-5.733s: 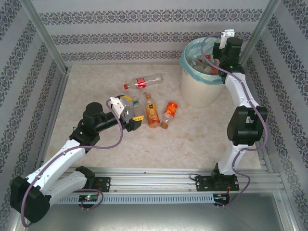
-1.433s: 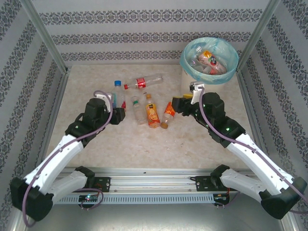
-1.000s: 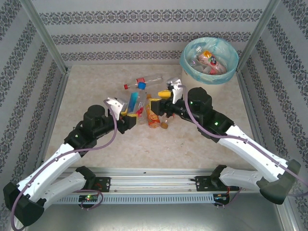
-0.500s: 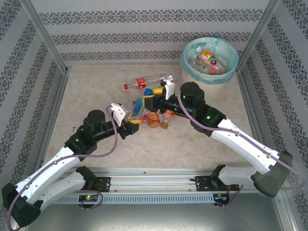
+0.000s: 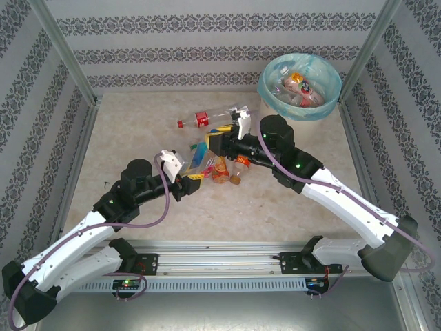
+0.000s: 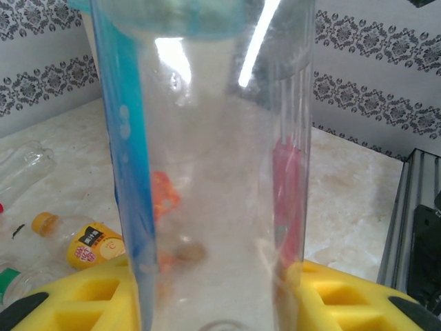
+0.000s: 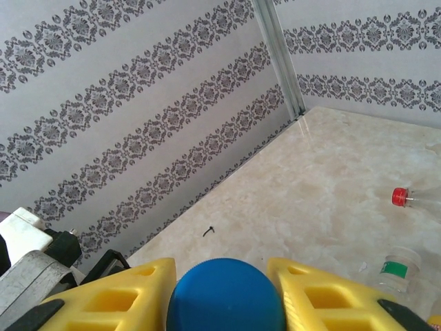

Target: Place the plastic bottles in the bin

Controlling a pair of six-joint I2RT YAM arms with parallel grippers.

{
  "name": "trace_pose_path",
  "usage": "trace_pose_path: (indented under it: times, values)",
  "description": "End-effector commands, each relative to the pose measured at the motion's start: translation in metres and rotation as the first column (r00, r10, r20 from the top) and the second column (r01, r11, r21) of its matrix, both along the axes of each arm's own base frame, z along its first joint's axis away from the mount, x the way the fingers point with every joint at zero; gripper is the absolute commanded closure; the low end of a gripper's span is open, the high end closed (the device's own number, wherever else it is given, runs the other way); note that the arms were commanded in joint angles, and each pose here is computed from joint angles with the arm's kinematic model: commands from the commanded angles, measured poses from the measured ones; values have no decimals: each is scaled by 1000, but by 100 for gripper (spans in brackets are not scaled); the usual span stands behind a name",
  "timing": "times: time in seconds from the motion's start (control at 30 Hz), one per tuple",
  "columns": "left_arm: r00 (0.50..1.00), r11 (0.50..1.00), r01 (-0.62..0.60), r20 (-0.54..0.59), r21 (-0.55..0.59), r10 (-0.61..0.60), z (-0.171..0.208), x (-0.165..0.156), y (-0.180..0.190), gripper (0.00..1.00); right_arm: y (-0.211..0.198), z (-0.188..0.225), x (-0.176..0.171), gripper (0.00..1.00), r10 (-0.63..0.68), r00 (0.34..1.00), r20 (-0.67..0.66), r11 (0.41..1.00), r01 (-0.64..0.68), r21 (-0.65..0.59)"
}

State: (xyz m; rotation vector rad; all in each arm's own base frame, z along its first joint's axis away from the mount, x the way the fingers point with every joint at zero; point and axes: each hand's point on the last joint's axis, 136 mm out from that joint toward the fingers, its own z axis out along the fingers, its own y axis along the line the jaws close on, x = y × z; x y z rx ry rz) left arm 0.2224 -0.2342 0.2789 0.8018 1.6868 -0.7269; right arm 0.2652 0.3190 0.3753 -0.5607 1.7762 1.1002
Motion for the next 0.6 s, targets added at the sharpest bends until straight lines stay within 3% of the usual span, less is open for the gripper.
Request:
trace_pose_path:
  times: [0.0,0.1,0.2,0.47,0.57]
  values:
    - [997,1000,21,71,-19,-19,13,-4,-4,56,-6,7,2,67,-20,1000,18,1000,20,24]
    - [997,1000,5,72,-19,-4,14,-2,-2,55,-7,5,2,78,-20,1000,20,1000,20,16]
    - [997,999,-22,72,-24,23,16,1,1,45,-9,3,3,93,-36,999,25,999,36,3]
    - [987,996,-60,142,-64,68,31,-2,13,6,-29,8,14,99,-133,989,60,991,134,-26]
    - [973,991,-77,207,-113,99,44,-4,19,0,-52,23,25,100,-214,970,119,972,223,-72]
